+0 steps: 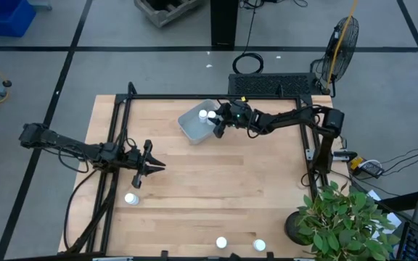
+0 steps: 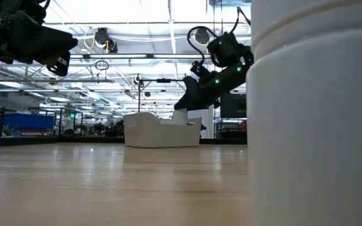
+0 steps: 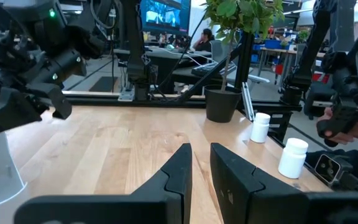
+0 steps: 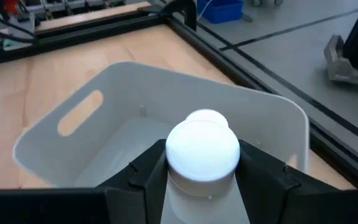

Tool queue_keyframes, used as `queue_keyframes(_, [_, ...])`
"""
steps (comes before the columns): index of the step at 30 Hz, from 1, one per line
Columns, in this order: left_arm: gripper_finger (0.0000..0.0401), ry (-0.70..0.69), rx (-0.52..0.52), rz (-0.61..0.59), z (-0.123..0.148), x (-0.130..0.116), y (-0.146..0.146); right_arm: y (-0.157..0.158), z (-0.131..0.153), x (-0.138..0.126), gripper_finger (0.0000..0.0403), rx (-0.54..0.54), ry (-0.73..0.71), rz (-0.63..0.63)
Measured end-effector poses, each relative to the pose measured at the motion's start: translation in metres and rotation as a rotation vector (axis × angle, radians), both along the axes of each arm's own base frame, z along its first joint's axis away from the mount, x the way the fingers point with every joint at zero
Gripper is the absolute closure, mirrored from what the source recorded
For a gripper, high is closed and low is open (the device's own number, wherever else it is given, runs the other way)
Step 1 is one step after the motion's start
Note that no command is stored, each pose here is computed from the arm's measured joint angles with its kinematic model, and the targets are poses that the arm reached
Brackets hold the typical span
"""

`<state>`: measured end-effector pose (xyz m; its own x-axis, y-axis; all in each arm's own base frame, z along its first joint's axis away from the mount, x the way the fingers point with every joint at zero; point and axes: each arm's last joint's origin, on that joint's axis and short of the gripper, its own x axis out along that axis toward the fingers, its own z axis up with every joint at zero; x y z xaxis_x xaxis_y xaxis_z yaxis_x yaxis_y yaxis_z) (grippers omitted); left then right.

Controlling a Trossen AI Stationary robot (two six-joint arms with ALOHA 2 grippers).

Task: Pick and place pill bottles into a basket
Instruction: Put the white medicine bottle into the gray bin

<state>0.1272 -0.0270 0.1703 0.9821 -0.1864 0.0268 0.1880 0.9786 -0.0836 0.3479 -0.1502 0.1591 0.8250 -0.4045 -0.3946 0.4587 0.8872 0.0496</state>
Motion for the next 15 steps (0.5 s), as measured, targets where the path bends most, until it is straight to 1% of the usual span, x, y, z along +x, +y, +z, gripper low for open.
queue_keyframes(2, [0.0339,0.000,0.000,0.001,0.000,0.000,0.000,-0.002,-0.007,0.000,0.0252,0.025,0.012,-0.008])
queue_keyframes(7, [0.0339,0.000,0.000,0.000,0.000,0.000,0.000,-0.005,-0.020,0.003,0.0253,0.014,0.021,-0.018])
queue_keyframes(9, [0.0339,0.001,0.000,0.000,0.000,0.000,0.000,-0.006,-0.021,0.004,0.0250,0.007,0.002,-0.019])
queue_keyframes(15, [0.0339,0.000,0.000,0.000,0.000,0.000,0.000,-0.006,-0.021,0.004,0.0252,0.013,0.003,-0.016])
